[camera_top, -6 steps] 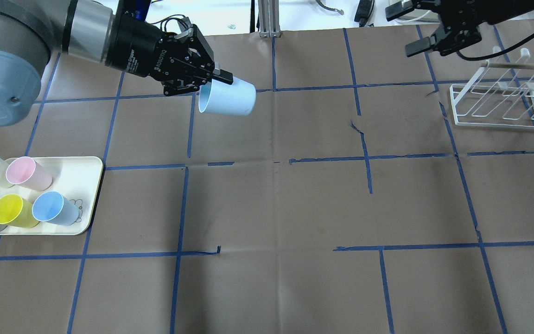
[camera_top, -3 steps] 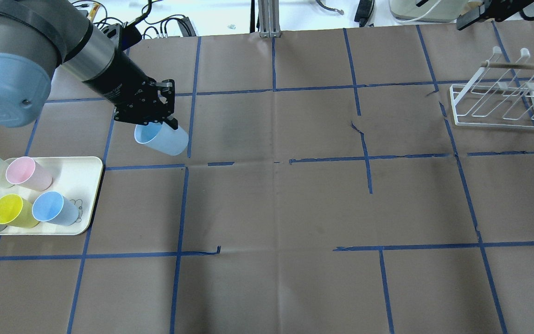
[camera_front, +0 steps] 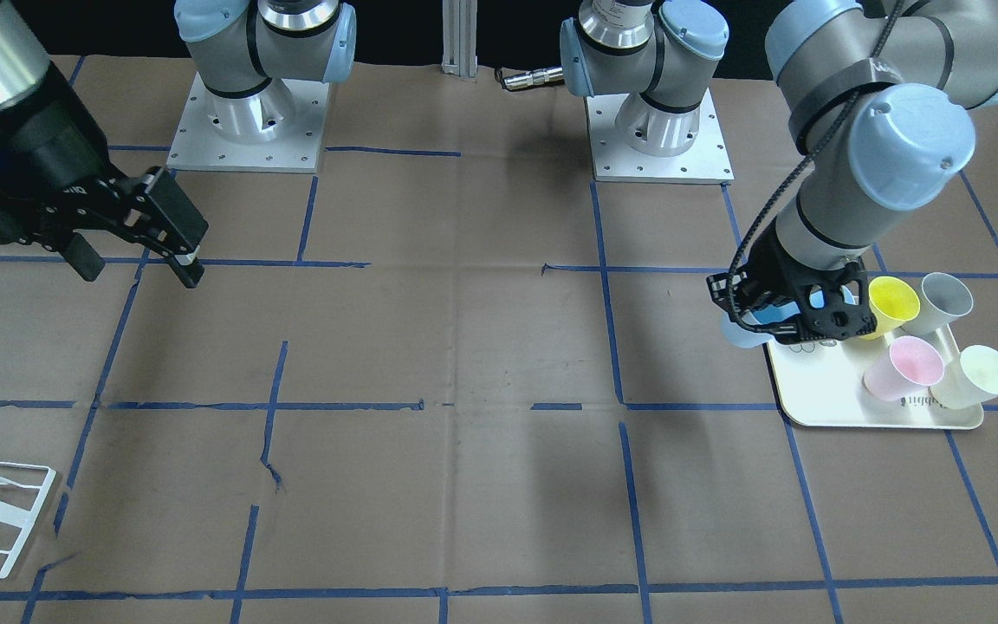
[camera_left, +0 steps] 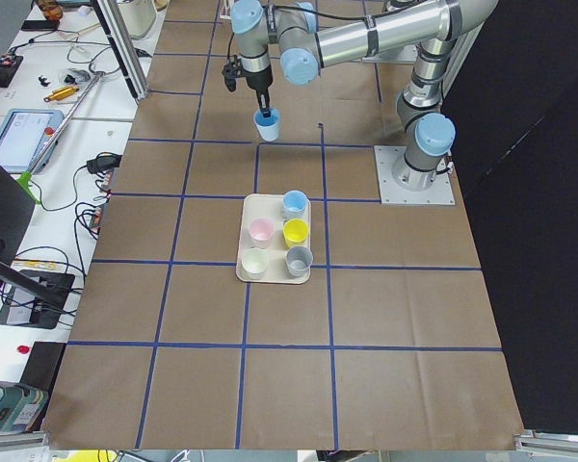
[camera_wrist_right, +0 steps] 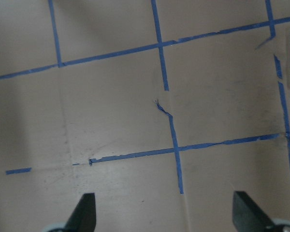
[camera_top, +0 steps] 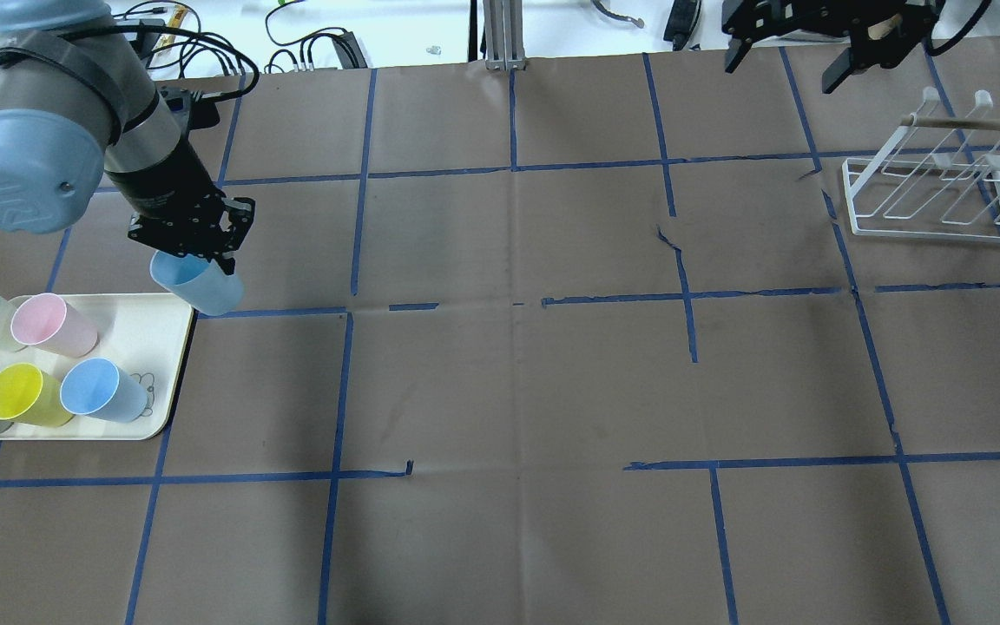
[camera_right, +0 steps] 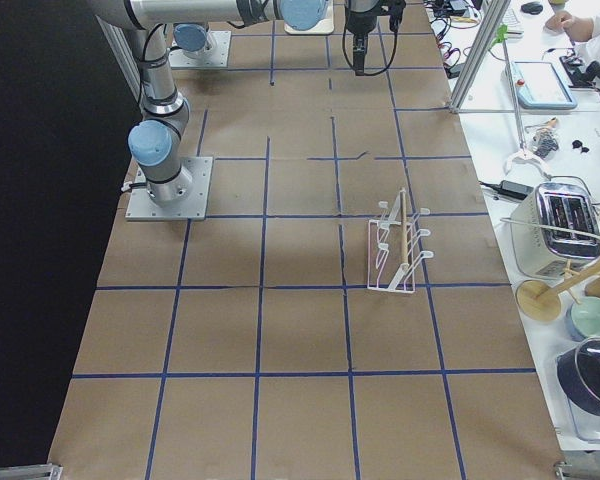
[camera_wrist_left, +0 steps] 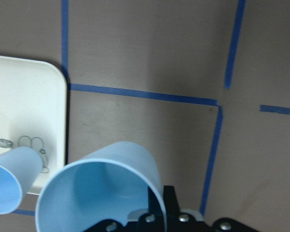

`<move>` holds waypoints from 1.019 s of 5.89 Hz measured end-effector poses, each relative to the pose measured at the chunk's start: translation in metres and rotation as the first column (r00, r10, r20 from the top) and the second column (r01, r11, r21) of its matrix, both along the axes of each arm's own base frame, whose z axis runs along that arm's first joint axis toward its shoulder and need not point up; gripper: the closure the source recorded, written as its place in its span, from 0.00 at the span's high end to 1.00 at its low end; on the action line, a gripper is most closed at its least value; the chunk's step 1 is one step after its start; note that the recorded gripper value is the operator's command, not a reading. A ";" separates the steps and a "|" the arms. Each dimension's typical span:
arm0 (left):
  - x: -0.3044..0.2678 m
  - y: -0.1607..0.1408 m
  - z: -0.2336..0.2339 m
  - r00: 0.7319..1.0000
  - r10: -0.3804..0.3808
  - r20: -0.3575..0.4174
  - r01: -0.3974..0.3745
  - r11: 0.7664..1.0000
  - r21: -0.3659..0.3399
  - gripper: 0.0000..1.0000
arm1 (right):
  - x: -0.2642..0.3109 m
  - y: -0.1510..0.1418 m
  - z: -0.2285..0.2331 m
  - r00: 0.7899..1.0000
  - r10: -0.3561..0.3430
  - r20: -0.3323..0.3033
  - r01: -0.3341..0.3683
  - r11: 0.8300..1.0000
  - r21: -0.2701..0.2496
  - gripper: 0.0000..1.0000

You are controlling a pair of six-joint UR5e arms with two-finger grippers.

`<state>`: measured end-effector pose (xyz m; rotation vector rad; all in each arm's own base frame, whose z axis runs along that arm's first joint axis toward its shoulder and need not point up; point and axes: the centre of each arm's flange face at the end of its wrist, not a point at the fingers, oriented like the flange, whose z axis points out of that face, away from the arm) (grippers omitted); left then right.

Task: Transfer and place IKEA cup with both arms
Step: 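Carry the cup with the left gripper down toward the white tray, then set the cup upright in the tray's empty slot and open the left gripper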

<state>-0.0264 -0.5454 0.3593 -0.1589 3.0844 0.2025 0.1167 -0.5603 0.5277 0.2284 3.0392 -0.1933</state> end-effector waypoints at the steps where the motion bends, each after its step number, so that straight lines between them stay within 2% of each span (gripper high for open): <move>1: 0.038 -0.011 -0.022 0.999 -0.045 0.004 0.045 0.999 0.008 0.05 | 0.016 0.001 -0.009 0.997 0.020 -0.072 -0.018 1.000 0.024 1.00; 2: 0.073 -0.017 -0.048 0.996 -0.092 0.003 0.092 0.996 -0.005 0.05 | 0.026 0.004 -0.013 0.994 0.037 -0.102 -0.034 0.999 0.038 1.00; 4: 0.125 -0.008 -0.093 0.995 -0.104 0.005 0.104 0.994 -0.020 0.06 | 0.036 0.006 -0.028 0.992 0.060 -0.108 -0.054 0.997 0.061 1.00; 6: 0.142 -0.005 -0.115 0.992 -0.119 0.035 0.118 0.993 0.020 0.09 | 0.034 0.004 -0.035 0.993 0.068 -0.101 -0.061 0.996 0.068 1.00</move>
